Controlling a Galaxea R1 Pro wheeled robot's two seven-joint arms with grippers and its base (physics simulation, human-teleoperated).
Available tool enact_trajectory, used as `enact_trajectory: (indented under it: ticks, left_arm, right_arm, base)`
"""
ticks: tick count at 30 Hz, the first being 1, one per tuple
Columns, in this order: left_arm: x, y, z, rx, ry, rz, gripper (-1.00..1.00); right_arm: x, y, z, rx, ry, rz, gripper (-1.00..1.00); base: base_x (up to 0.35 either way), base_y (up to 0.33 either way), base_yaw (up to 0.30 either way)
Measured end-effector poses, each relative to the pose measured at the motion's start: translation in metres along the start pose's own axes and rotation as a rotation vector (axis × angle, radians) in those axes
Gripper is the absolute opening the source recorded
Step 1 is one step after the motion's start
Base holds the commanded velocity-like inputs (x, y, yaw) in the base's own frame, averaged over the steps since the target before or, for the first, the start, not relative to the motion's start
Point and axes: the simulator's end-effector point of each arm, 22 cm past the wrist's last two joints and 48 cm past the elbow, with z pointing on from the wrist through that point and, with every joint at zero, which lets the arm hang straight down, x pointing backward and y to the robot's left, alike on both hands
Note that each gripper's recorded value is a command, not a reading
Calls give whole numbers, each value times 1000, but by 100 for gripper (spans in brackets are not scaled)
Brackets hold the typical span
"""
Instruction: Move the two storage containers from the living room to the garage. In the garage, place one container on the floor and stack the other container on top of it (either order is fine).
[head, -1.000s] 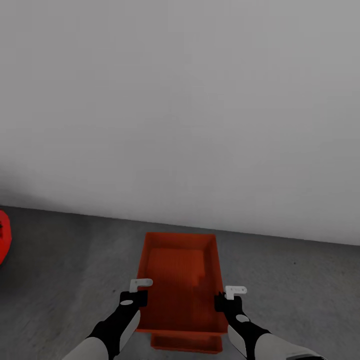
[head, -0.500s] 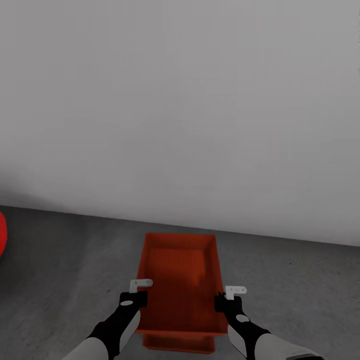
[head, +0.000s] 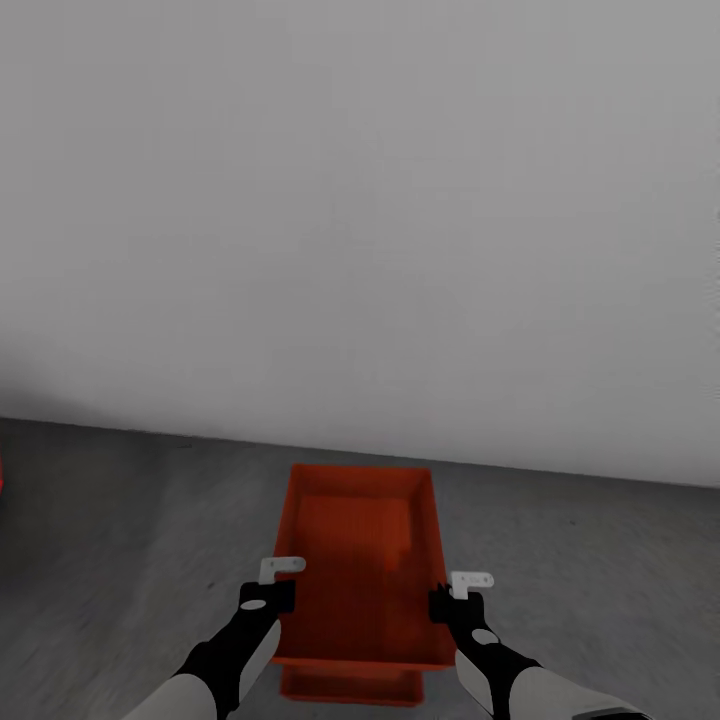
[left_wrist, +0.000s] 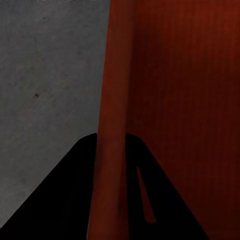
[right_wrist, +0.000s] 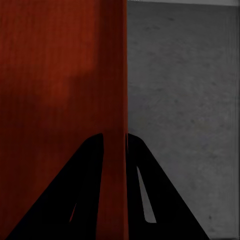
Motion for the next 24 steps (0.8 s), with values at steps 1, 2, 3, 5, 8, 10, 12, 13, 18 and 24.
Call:
enact_trajectory:
  ticks: [1,2,3,5,8,10,12,13,18,24]
  left_arm:
    - [0,0,0,0,0,0,-100]
    - [0,0,0,0,-1,0,-100]
    - [0,0,0,0,-1,1,-100]
    - [0,0,0,0,-1,1,-100]
    - [0,0,0,0,-1,1,-100]
    - [0,0,0,0,-1,0,-100]
    - [0,0,0,0,-1,1,-100]
    - [0,0,0,0,-1,1,-100]
    - [0,0,0,0,1,-1,-100]
    - [1,0,0,-1,1,-2,-100]
  right_arm:
    - [0,0,0,0,0,0,-100]
    - [0,0,0,0,0,0,-100]
    - [0,0,0,0,-1,0,-100]
    - [0,0,0,0,-1,1,-100]
    - [0,0,0,0,-1,0,-100]
    - [0,0,0,0,0,0,-100]
    - [0,0,0,0,-1,0,-100]
    - [0,0,0,0,-1,0,-100]
    - [0,0,0,0,0,-1,-100]
    - [0,0,0,0,1,-1,-100]
  base:
    - [0,0,-102]
    - [0,0,-21]
    - [0,0,-17]
    - [0,0,-6]
    - [0,0,0]
    - [0,0,0]
    - [0,0,0]
    - [0,0,0]
    - [0,0,0]
    - [0,0,0]
